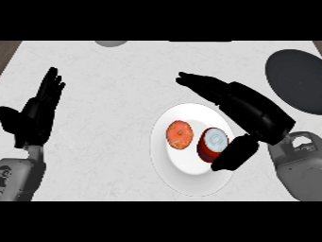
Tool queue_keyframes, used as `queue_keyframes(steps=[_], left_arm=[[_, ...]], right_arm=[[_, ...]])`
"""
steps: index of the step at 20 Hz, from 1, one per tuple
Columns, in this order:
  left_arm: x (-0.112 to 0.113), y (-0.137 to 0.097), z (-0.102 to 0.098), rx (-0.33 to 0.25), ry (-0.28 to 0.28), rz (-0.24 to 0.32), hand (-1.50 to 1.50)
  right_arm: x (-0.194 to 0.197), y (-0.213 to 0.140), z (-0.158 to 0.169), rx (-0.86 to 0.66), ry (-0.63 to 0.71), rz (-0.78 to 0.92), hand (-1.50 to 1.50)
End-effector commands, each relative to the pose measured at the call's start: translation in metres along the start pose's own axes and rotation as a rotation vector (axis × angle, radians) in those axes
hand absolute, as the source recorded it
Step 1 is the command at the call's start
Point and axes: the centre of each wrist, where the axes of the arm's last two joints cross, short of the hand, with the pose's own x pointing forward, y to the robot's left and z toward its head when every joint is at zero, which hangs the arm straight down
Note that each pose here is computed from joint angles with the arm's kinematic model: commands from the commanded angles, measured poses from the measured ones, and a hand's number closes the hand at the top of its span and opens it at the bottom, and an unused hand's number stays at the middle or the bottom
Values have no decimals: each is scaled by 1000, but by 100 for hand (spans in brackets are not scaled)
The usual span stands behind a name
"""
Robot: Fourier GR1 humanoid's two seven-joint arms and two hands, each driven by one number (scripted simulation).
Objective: Pick the squash from the plate and place it in the pan
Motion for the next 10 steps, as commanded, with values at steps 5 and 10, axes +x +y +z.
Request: queue_keyframes(steps=[5,10], left_arm=[[7,-18,2,-15,-3,7,0],[-5,-11,14,-3,2,-3,0]], right_arm=[[-16,8,-3,24,135,18,-150],[-9,29,-20,-7,195,59,-150]])
